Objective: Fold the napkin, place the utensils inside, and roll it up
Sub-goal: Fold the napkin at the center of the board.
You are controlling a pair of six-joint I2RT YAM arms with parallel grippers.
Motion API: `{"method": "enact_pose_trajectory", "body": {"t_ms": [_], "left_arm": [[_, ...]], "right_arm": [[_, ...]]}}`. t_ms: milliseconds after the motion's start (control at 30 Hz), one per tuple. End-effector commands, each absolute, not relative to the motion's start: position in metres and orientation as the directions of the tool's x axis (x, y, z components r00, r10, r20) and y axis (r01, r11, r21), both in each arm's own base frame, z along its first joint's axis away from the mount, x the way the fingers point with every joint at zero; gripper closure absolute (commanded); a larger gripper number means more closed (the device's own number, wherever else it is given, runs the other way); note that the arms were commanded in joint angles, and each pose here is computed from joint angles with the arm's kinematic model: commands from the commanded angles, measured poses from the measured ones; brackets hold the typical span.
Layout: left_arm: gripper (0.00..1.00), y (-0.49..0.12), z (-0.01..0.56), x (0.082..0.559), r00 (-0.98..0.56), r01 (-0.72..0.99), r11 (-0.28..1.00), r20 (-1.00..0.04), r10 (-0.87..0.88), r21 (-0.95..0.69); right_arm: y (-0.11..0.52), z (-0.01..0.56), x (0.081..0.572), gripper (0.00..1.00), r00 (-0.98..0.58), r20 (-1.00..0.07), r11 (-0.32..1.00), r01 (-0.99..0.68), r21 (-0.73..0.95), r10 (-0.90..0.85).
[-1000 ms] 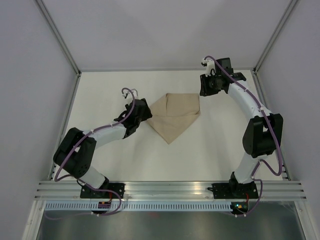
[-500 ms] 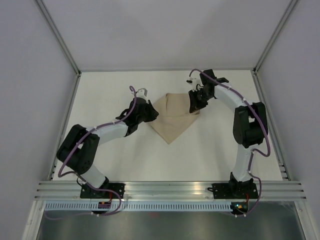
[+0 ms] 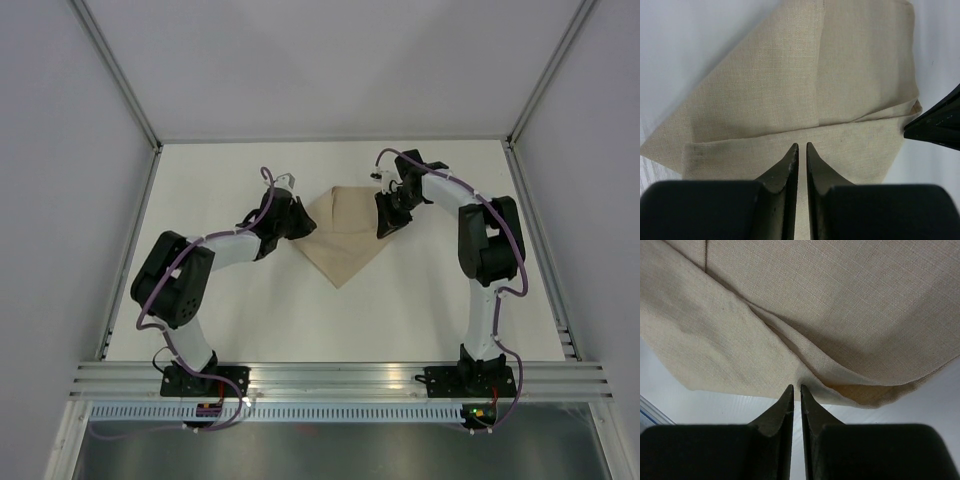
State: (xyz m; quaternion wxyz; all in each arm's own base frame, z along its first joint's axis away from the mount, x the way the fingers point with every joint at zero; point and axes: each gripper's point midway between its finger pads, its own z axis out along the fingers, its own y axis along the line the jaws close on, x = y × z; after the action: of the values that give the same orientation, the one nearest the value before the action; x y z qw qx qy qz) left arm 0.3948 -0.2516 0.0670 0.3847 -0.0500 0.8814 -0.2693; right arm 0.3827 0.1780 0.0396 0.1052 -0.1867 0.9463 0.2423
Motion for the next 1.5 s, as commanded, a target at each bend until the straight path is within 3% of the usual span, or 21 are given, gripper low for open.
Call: {"method": "enact_pose_trajectory", "body": {"t_ms": [0, 600, 900, 1233, 1467], "left_arm": [[0.85, -0.250, 0.073, 0.406, -0.700, 0.111, 0.838, -0.640, -0.316, -0.535], [0.88, -0.206, 0.041, 0.423, -0.729, -0.044, 0.857, -0.570, -0.379, -0.513], [0.87, -0.202, 0.049, 0.434, -0.715, -0.027, 0.855, -0.588, -0.379, -0.518], [0.68, -0.216, 0.126, 0.444, -0.600, 0.165, 0.812, -0.710, -0.368, -0.560], [0.48, -0.209, 0.150, 0.420, -0.569, 0.187, 0.789, -0.719, -0.398, -0.585]], "right_arm": [[0.178, 0.027, 0.381, 0.85, -0.923, -0.259, 0.826, -0.374, 0.422, -0.285], [0.174, 0.011, 0.378, 0.86, -0.940, -0.217, 0.845, -0.334, 0.417, -0.264], [0.176, 0.012, 0.379, 0.86, -0.938, -0.222, 0.839, -0.339, 0.426, -0.267], [0.182, 0.039, 0.398, 0.85, -0.916, -0.302, 0.827, -0.377, 0.417, -0.265], [0.189, 0.077, 0.420, 0.82, -0.880, -0.404, 0.819, -0.416, 0.396, -0.252]]}}
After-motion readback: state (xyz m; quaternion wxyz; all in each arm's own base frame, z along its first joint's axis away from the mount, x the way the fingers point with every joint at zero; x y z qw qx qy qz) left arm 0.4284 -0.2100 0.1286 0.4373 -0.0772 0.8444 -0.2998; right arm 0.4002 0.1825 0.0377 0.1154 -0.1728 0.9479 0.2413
